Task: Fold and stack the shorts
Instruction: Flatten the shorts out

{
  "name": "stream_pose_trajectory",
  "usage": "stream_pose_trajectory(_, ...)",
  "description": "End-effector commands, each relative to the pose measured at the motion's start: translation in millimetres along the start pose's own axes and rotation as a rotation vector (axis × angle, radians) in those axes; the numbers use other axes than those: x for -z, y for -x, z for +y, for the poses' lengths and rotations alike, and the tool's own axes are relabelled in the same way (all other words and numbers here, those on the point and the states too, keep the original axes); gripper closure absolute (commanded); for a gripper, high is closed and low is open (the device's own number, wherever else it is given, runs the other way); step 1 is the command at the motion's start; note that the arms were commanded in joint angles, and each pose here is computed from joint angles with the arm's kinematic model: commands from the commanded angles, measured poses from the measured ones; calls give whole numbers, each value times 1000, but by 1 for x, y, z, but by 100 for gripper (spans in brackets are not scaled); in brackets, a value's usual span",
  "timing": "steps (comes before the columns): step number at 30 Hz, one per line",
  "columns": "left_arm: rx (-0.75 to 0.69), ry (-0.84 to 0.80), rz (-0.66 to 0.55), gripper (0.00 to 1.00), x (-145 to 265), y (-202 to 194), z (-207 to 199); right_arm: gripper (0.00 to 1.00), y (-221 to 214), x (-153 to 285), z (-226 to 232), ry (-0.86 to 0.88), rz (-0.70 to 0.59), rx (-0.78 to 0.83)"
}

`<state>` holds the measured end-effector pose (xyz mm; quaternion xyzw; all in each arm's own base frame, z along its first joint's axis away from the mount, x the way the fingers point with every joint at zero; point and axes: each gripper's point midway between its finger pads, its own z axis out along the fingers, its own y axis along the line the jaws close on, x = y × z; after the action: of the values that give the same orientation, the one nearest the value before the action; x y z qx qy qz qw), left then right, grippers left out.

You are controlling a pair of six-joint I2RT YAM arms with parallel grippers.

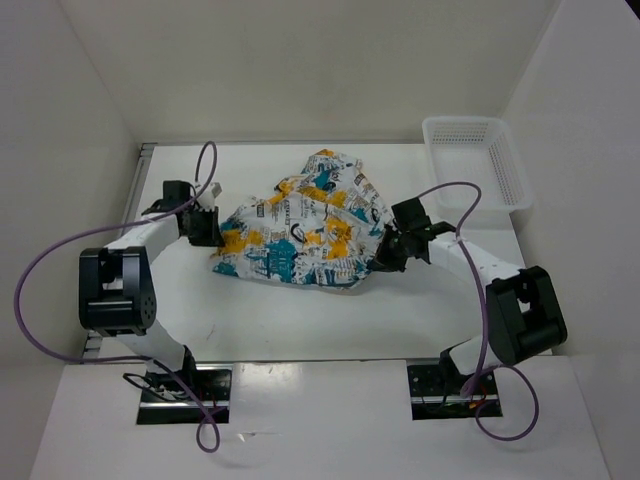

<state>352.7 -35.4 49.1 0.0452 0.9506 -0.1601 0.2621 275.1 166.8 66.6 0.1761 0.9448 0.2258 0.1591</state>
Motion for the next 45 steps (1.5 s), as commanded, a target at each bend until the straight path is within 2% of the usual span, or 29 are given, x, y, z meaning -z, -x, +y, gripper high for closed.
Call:
stream_pose_trajectory(1, 7, 2, 11, 97, -1, 10, 5, 100, 8, -3, 30, 49, -16, 0)
stream_pose_trajectory(3, 23, 12, 6, 75, 1, 10, 12, 100, 7, -8, 26, 29, -9, -16)
stream_pose_trajectory(6, 10, 25, -57, 35, 23, 24, 9, 100, 7, -13, 18, -3, -12, -20)
stream_pose_trajectory(7, 14, 21, -69, 18, 30, 26, 9, 100, 5, -15, 16, -4, -11, -21)
stream_pose_trajectory(10, 27, 11, -56, 7, 52, 9, -2, 100, 3, -16, 13, -11, -5, -22)
stream_pose_trajectory(13, 33, -18, -63, 8, 71, -21, -17, 100, 4, -17, 12, -18, -13, -32)
stream_pose_trajectory(16, 46, -99, -39, 41, 66, -76, -36, 100, 9, -13, 18, 2, -32, -26)
stream_pose_trajectory(17, 41, -125, -52, 47, 63, -86, -40, 100, 7, -14, 20, 4, -27, -19)
stream_pose_trajectory(18, -7, -141, -143, 49, 64, -78, -44, 100, 7, -14, 20, 4, -27, -18)
stream_pose_trajectory(19, -3, -161, -136, 49, 57, -96, -47, 100, 10, -12, 24, 11, -34, -16)
stream_pose_trajectory(21, -53, -126, -231, 43, 66, -82, -45, 100, 12, -13, 26, 15, -37, -5)
stream_pose_trajectory(23, -63, -108, -254, 30, 70, -78, -43, 100, 14, -11, 28, 16, -39, 5)
stream_pose_trajectory(24, -66, -107, -259, 29, 67, -79, -42, 100, 13, -14, 25, 8, -31, 13)
stream_pose_trajectory(30, -100, 11, -345, 29, 56, -88, -21, 100, 20, -9, 33, 21, -45, 40)
stream_pose_trajectory(36, -68, 13, -275, 26, 48, -112, -19, 100, 23, -9, 34, 15, -52, 51)
stream_pose_trajectory(40, -90, 33, -315, 23, 44, -104, -15, 100, 23, -12, 32, 8, -46, 58)
stream_pose_trajectory(45, -65, -48, -240, 24, 17, -91, -15, 100, 25, -10, 35, 14, -52, 60)
